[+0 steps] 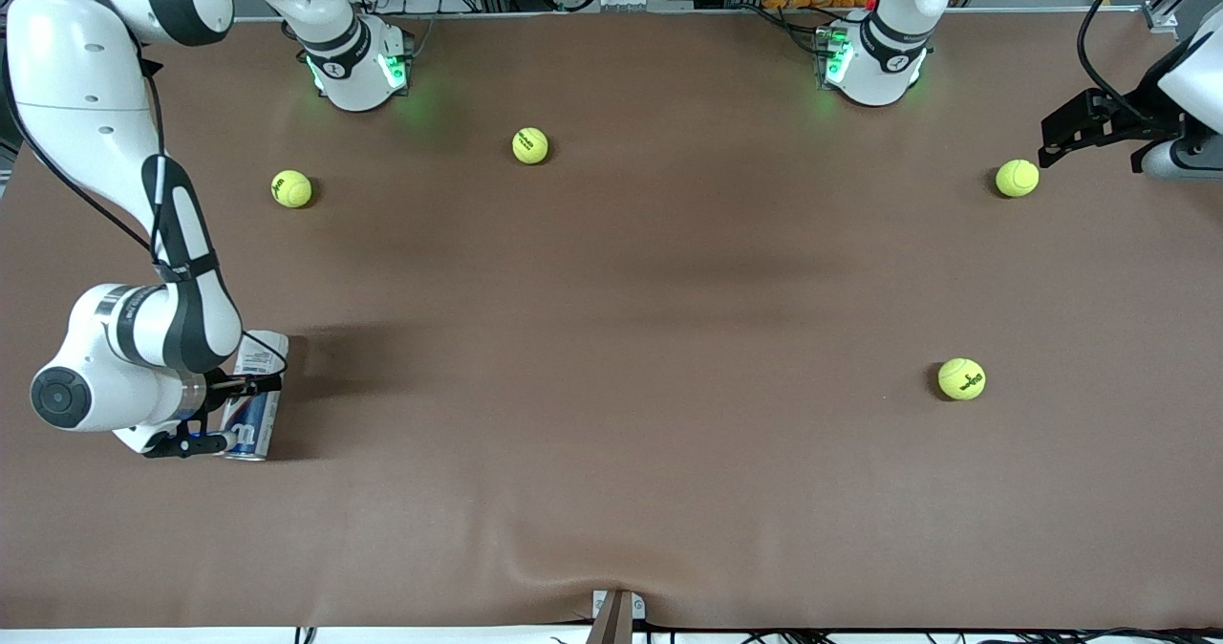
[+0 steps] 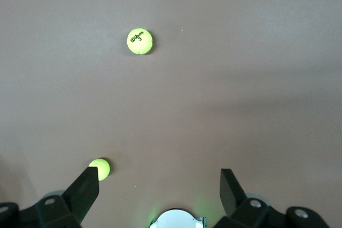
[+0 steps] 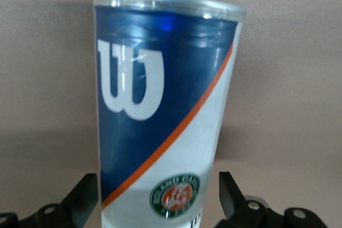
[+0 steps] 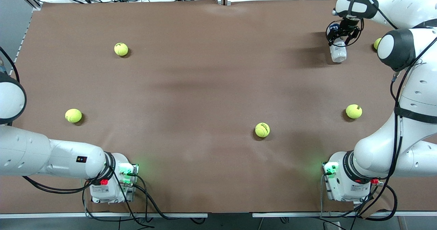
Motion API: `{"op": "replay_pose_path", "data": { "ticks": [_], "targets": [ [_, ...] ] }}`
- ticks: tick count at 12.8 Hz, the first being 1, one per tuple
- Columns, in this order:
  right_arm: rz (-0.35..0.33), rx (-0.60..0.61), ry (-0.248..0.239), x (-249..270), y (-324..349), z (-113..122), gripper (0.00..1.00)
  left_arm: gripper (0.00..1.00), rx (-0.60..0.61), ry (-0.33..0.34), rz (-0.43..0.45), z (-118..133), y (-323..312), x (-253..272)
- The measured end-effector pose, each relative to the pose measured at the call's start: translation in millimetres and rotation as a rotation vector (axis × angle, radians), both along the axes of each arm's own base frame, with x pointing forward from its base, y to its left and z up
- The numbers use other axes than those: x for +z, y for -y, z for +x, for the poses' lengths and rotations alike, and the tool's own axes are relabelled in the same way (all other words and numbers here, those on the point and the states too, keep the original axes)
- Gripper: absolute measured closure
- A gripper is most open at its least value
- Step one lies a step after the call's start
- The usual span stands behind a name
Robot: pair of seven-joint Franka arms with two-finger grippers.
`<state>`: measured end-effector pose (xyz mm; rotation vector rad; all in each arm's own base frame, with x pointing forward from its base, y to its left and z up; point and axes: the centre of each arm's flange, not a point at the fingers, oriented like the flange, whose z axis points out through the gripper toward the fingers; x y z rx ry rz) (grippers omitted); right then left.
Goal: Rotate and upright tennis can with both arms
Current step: 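Grasp the Wilson can with the right gripper and lift it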
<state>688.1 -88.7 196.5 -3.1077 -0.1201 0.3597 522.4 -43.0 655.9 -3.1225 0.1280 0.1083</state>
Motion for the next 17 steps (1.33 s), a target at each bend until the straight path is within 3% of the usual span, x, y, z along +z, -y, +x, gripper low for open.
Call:
{"op": "replay_pose_path", "data": {
  "ticks": [8,11,12,14,17],
  "targets": [
    [0.003,0.001,-0.023,-20.3,-1.2,-2.9,0.0,0.0,0.004,-0.003,0.0,0.0,-2.0,-0.8],
    [0.005,0.001,-0.022,-18.3,-2.1,-1.6,0.29,0.0,0.003,-0.004,0.0,0.0,-1.9,-1.3],
    [0.006,0.005,-0.02,-17.3,-3.0,-0.6,0.3,0.0,0.004,-0.005,0.0,-0.1,-1.9,-1.4],
    [0.014,0.043,-0.004,-12.4,-8.8,4.1,0.29,0.0,0.003,-0.006,0.0,-0.1,-1.8,-1.8],
    [0.034,0.187,0.061,16.4,-31.3,25.6,0.25,0.0,0.003,-0.006,0.0,-0.1,-1.8,-1.9]
  ]
}}
